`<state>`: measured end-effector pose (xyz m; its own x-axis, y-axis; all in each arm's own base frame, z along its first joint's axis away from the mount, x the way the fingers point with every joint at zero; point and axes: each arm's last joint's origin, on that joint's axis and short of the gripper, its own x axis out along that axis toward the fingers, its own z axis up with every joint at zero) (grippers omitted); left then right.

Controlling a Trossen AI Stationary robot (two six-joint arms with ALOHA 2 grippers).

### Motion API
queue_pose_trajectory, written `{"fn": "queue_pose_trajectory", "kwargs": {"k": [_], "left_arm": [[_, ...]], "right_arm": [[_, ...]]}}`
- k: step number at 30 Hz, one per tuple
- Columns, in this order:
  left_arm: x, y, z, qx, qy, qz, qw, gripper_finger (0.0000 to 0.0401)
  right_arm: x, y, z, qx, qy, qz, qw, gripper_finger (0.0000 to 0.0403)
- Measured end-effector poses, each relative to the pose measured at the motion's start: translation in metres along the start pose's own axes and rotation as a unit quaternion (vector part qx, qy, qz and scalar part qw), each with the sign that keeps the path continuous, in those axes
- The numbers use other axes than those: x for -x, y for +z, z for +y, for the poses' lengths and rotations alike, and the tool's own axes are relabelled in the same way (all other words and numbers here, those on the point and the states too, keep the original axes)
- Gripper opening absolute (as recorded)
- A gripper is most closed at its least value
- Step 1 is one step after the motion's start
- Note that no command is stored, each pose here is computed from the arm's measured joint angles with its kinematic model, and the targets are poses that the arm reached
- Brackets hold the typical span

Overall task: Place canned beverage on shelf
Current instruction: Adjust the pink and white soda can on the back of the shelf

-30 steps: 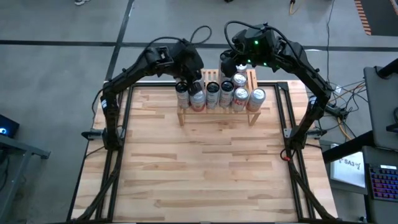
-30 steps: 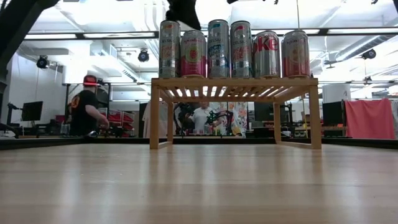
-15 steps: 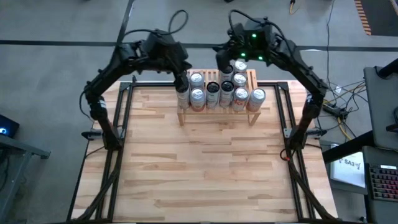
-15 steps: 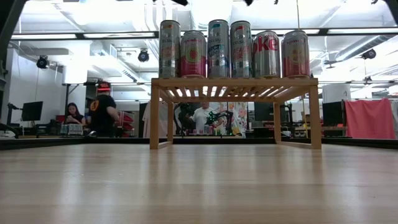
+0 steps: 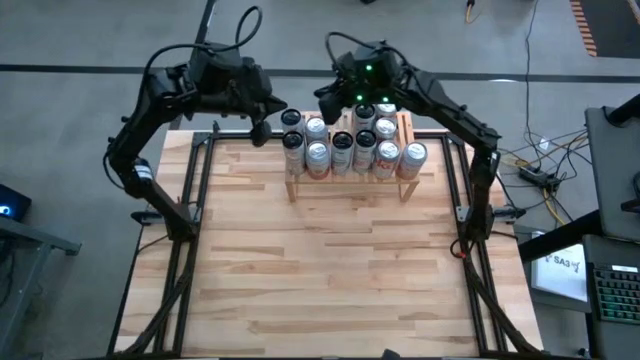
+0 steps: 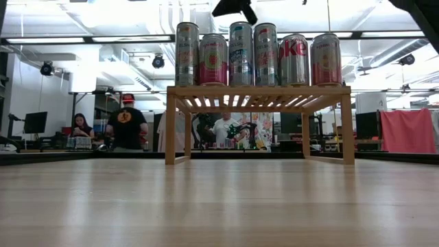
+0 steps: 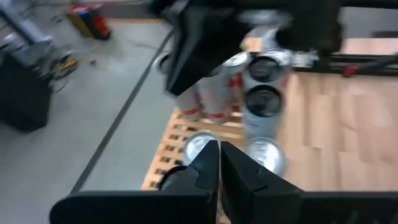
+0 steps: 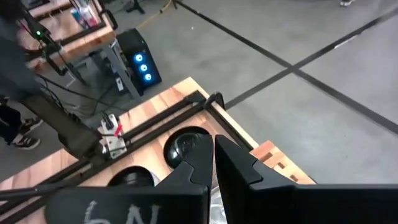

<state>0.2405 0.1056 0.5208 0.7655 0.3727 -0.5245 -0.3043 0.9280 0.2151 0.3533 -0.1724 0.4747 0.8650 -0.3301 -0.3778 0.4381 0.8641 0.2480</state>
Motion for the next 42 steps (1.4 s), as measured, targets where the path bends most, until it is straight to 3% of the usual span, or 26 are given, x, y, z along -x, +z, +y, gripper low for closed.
{"fn": "queue_pose_trajectory", "kwargs": {"k": [5, 12, 26, 42], "left_arm": [[0.001, -0.007, -0.004, -0.024, -0.041, 0.0, 0.999, 0.0], [-0.008, -0.024, -0.006, -0.02, -0.044, 0.018, 0.999, 0.0], [-0.01, -0.06, -0.015, 0.042, -0.031, -0.037, 0.998, 0.0], [-0.018, -0.063, -0.016, 0.048, -0.03, -0.039, 0.998, 0.0]], "right_arm": [[-0.016, -0.007, -0.003, 0.0, -0.006, 0.021, 1.0, 0.0009], [-0.034, -0.019, -0.008, 0.001, -0.019, 0.054, 0.998, 0.0009], [-0.05, -0.045, -0.018, 0.015, -0.08, 0.156, 0.984, 0.0009], [-0.055, -0.052, -0.02, 0.05, -0.08, 0.183, 0.979, 0.0009]]}}
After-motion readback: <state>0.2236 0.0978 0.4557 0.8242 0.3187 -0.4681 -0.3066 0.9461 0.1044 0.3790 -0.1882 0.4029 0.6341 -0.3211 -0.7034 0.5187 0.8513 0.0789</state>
